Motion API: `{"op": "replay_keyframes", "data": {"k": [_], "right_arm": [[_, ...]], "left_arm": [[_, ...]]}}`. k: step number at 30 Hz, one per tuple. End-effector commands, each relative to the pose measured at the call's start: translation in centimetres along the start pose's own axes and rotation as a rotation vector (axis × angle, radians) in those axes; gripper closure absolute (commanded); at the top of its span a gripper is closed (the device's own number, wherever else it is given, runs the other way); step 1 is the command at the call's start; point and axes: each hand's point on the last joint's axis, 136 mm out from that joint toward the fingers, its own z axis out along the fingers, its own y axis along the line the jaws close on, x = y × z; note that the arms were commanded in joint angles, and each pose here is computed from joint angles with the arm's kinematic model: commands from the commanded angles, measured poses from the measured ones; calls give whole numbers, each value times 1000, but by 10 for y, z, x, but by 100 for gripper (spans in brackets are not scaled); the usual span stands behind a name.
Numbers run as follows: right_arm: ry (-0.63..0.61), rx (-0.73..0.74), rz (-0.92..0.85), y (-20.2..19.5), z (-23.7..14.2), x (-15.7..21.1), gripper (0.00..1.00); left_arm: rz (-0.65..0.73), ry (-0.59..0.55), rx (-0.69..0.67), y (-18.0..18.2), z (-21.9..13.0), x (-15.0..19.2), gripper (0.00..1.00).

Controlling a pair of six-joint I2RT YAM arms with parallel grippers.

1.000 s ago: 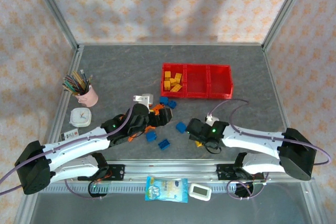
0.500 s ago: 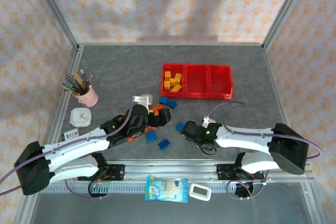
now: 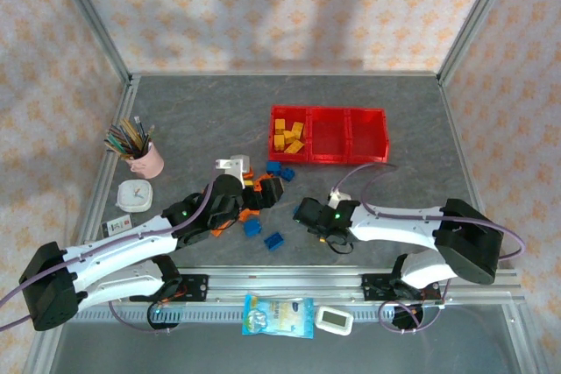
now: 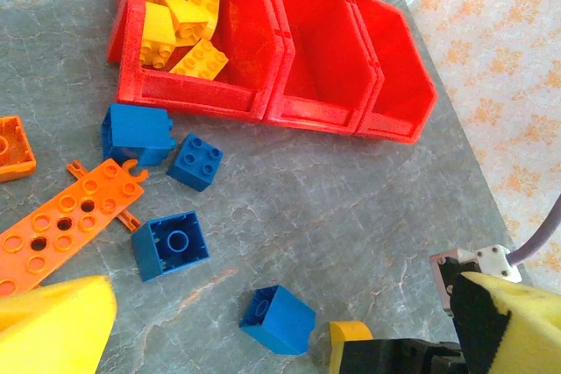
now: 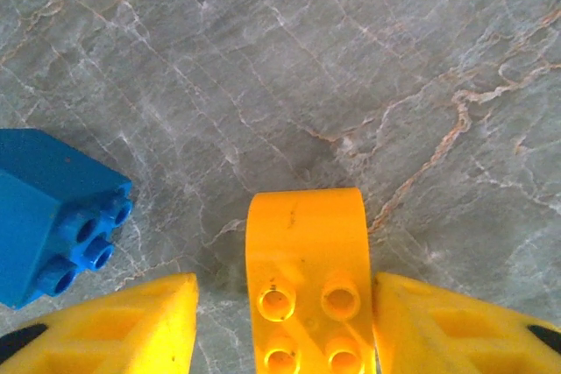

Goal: Sort the legos into containers by color
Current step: Pick up the lego from the bottom-center of the table, then place the lego in the container.

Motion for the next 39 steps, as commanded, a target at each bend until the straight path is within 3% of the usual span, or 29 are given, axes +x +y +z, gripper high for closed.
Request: {"op": "replay_keyframes", "data": {"k": [1, 13, 21, 32, 39], "right_arm": [[2, 59, -42, -15, 7, 4, 50], [-18, 63, -85, -7, 9, -2, 59], [-69, -14, -81, 5, -12, -31, 64], [-283, -91, -172, 58, -63, -126, 65], [-354, -163, -205, 112, -54, -202, 66]], "left_arm": [[-2, 1, -28, 7, 2, 4, 1], [-13, -2, -31, 9, -1, 4, 1], [8, -32, -37, 9, -3, -4, 1], [20, -101, -76, 17, -14, -34, 1], [-2, -128, -91, 26, -14, -52, 1]]}}
